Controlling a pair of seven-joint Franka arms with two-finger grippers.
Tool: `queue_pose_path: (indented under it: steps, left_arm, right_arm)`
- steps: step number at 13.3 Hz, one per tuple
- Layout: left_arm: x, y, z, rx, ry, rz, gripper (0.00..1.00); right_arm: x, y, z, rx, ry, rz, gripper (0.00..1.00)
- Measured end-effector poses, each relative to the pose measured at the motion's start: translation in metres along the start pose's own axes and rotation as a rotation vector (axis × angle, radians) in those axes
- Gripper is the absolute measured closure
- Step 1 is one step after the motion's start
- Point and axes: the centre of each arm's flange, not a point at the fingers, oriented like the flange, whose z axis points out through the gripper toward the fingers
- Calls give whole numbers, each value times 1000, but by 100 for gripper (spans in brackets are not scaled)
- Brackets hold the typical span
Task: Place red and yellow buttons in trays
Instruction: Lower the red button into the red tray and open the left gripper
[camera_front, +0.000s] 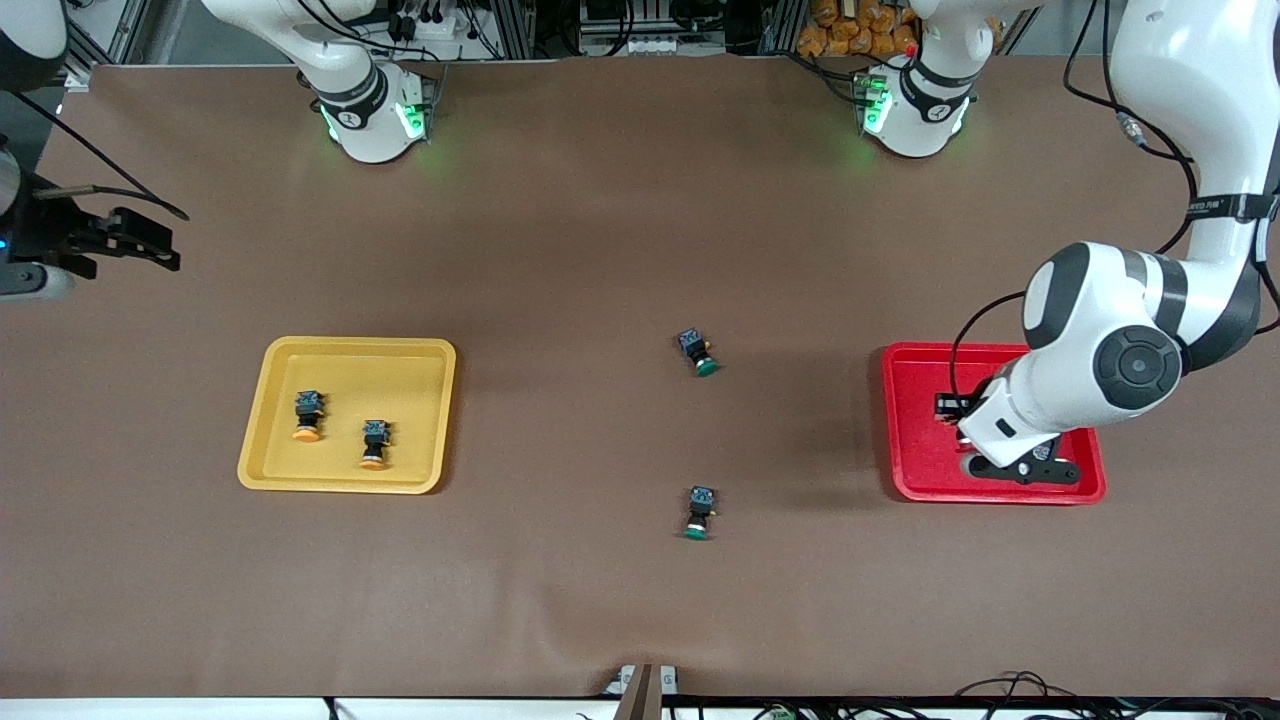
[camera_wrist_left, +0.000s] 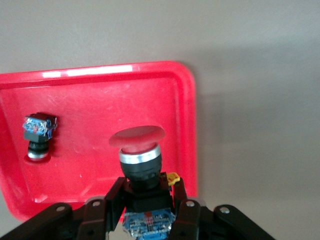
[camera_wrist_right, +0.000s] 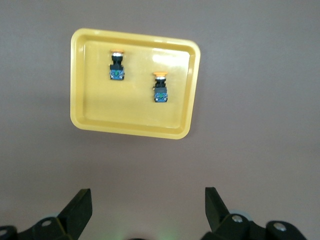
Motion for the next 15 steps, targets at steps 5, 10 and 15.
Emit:
queue_pose_path:
  steps: [5,10,15]
  left_arm:
    - [-25,-35,85,-45,22,33,57]
    - [-30,-52,112,-67,-5,27,40]
    - [-11,-62,65,-49,49,15,0]
  right_arm:
    - [-3,-3,-21,-7,32,-9,0]
    - [-10,-7,-22,16,-27,-7,0]
    - [-4,-33,-19,32,-32,-30,0]
